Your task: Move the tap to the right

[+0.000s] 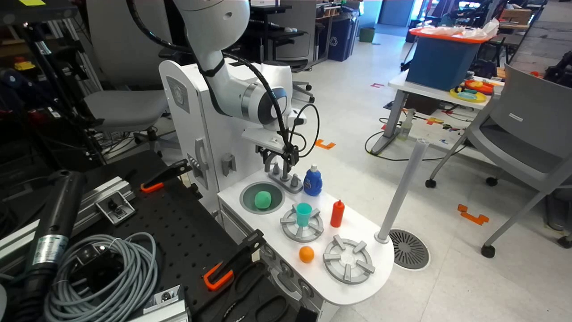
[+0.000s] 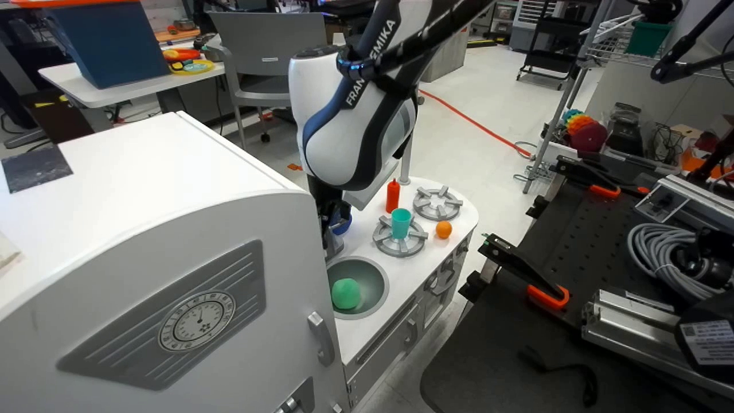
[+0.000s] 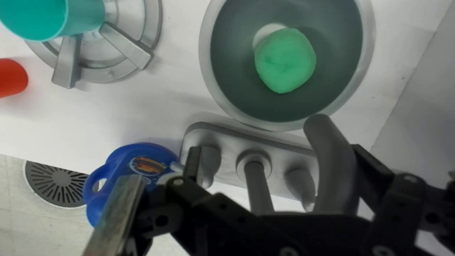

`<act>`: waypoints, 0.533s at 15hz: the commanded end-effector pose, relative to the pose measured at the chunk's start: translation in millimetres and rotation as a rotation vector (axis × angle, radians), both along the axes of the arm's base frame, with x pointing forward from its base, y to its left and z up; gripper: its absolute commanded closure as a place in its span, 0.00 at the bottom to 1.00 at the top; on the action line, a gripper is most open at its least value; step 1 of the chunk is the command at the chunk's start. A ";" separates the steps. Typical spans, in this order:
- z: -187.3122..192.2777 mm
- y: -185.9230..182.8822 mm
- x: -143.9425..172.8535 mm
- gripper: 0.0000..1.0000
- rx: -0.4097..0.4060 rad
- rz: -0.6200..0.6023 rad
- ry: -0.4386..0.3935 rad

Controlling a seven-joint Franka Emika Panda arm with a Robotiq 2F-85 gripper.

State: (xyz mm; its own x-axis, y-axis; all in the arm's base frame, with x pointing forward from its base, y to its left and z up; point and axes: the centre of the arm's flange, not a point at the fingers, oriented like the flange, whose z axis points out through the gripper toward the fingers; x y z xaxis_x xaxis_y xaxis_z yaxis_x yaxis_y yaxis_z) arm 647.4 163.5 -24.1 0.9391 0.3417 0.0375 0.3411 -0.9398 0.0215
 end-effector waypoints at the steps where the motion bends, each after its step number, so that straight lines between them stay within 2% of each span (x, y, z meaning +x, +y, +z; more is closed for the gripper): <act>1: 4.5 -32.7 18.8 0.00 0.006 -0.052 -0.017; 5: 17.3 -86.2 33.3 0.00 0.032 -0.186 -0.010; 8: 19.1 -125.5 46.4 0.00 0.006 -0.269 -0.037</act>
